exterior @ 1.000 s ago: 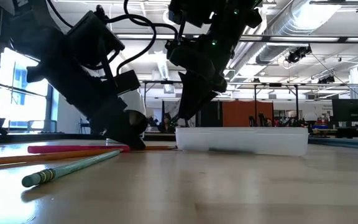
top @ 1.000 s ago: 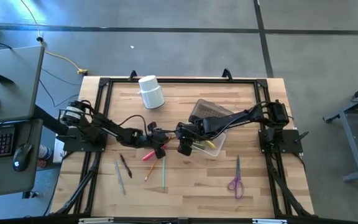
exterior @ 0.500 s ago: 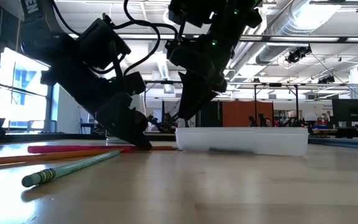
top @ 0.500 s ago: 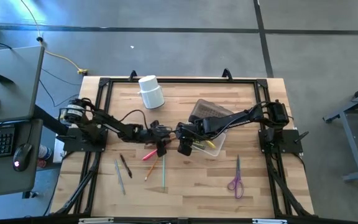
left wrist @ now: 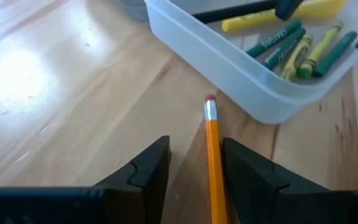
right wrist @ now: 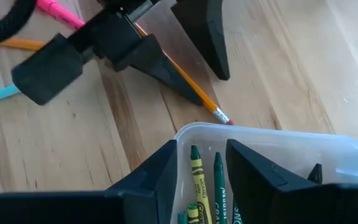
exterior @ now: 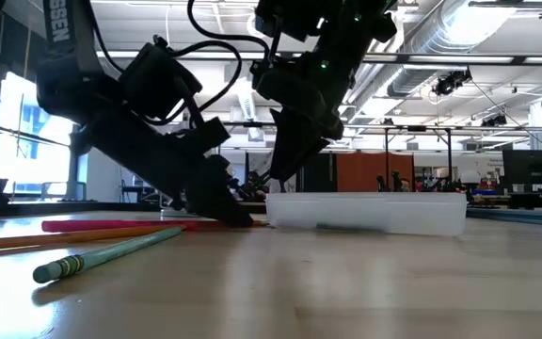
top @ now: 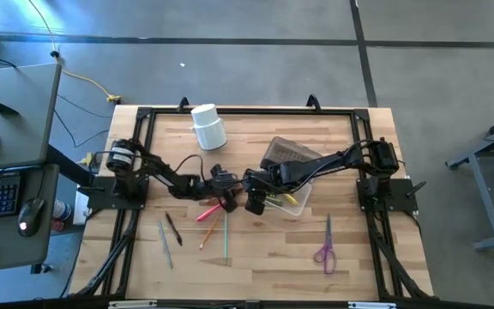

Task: Pick & place school supplies into a supply box
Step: Put the top orange pencil into the supply box

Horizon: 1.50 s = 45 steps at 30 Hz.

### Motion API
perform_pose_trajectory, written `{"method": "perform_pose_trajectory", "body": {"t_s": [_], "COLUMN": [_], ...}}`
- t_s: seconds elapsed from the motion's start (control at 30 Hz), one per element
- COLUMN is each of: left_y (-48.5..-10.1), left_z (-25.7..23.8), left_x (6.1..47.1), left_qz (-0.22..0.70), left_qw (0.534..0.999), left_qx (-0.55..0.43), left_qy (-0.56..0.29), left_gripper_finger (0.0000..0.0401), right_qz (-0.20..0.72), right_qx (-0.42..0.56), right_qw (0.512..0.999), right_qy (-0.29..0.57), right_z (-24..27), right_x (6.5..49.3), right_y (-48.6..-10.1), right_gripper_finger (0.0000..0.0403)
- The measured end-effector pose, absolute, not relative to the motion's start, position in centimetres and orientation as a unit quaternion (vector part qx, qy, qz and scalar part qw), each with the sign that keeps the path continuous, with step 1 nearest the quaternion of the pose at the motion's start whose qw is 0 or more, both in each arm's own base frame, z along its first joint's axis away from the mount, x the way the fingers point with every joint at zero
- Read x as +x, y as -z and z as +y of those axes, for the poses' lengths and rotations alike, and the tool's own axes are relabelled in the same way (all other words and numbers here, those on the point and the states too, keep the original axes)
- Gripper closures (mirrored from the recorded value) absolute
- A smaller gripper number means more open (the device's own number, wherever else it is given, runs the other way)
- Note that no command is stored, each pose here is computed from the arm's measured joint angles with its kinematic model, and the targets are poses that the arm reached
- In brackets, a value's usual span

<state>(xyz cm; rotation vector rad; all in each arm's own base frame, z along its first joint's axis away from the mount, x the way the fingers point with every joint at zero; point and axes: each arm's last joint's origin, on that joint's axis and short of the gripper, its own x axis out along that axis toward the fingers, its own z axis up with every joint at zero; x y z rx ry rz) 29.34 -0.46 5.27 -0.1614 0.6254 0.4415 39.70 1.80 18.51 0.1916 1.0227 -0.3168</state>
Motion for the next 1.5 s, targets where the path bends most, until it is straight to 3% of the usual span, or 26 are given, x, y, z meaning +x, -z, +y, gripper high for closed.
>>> {"method": "perform_pose_trajectory", "body": {"t_s": [0.33, 0.43, 0.63, 0.8, 1.03, 1.33, 1.5], "left_y": [-4.8, -4.7, -4.6, -5.2, -7.8, -11.9, -12.0], "left_z": [-0.7, -0.7, -0.7, -0.7, -0.8, -0.9, -0.9], "left_x": [29.4, 29.4, 29.4, 29.4, 29.0, 28.1, 27.8], "left_qz": [0.302, 0.301, 0.295, 0.296, 0.296, 0.289, 0.307], "left_qw": [0.924, 0.922, 0.921, 0.917, 0.923, 0.93, 0.93], "left_qx": [-0.077, -0.084, -0.102, -0.137, -0.134, -0.12, -0.099], "left_qy": [-0.223, -0.228, -0.234, -0.231, -0.205, -0.193, -0.175], "left_gripper_finger": [0.0229, 0.0262, 0.0368, 0.0368, 0.0369, 0.039, 0.0366], "right_qz": [0.487, 0.488, 0.488, 0.489, 0.532, 0.465, 0.414], "right_qx": [0.092, 0.094, 0.094, 0.132, 0.2, 0.13, 0.098], "right_qw": [0.855, 0.855, 0.855, 0.85, 0.82, 0.858, 0.88], "right_qy": [0.15, 0.146, 0.145, 0.146, 0.064, 0.175, 0.211], "right_z": [1.8, 1.8, 1.9, 2.0, 2.9, 5.4, 8.4], "right_x": [39.7, 39.7, 39.7, 39.7, 39.0, 35.3, 32.5], "right_y": [-18.5, -18.5, -18.5, -18.5, -18.6, -24.9, -28.0], "right_gripper_finger": [0.0281, 0.0281, 0.0281, 0.0281, 0.0281, 0.0281, 0.0281]}}
